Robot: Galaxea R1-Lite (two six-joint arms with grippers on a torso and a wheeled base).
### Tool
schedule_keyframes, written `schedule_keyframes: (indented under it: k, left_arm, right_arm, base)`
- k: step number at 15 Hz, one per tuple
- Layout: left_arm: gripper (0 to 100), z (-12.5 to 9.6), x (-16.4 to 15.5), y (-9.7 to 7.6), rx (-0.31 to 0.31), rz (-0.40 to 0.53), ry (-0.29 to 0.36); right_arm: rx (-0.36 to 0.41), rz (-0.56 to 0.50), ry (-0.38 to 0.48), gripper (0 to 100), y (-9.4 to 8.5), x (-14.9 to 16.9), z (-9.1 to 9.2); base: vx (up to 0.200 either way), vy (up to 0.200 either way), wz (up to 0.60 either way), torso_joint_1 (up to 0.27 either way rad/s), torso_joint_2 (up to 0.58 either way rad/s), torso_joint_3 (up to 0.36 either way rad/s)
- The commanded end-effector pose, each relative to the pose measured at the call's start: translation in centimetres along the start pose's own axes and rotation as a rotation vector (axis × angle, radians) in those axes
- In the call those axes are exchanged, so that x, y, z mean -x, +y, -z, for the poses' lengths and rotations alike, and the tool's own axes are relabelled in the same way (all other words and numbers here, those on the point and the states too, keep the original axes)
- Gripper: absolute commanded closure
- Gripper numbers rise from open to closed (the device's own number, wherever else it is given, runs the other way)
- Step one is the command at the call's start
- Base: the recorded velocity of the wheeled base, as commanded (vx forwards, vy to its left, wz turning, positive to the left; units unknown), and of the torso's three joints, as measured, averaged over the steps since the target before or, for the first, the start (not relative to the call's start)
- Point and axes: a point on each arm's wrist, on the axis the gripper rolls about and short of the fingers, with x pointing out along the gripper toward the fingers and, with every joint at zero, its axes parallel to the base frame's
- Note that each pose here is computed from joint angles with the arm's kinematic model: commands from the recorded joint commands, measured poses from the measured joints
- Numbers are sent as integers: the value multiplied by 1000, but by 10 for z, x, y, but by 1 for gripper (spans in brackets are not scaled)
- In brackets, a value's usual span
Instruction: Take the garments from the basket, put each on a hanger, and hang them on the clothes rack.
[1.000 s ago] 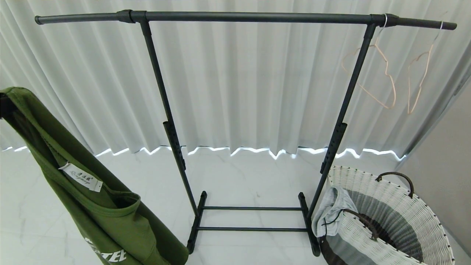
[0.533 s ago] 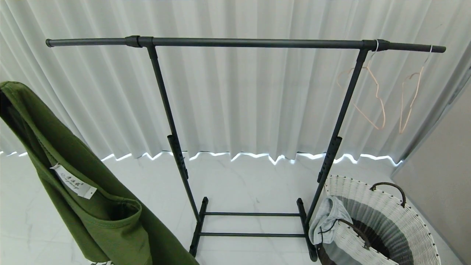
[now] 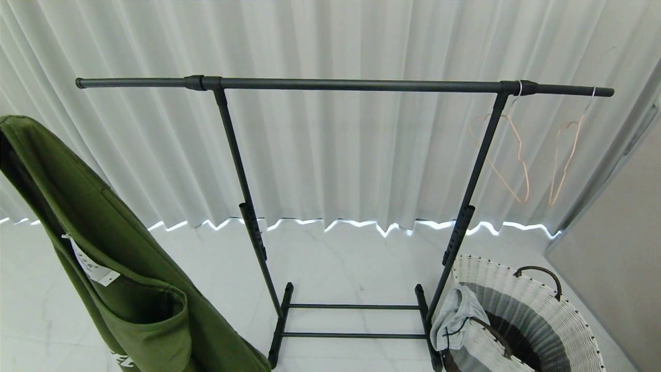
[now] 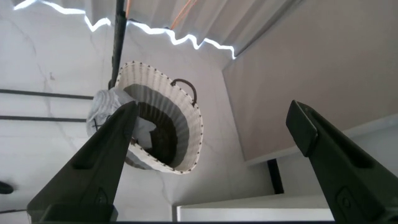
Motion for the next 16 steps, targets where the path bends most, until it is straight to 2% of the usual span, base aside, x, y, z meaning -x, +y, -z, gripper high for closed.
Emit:
schedule_keyframes:
  k: [1, 13, 16]
  left_arm:
    - [100, 0, -1, 0, -1, 0, 2]
    - [100, 2, -1, -1, -3, 4, 8]
    - [100, 2, -1, -1, -20, 10, 4]
  right_arm:
    - [3, -1, 3, 0, 0, 0, 1]
    - [-2, 0, -1, 0, 0, 1, 2]
    - [0, 0, 1, 0, 0, 1, 2]
  base:
    - [0, 0, 0, 0, 0, 0]
    - [0, -200, 0, 2, 1, 0]
    - [0, 0, 0, 0, 0, 0]
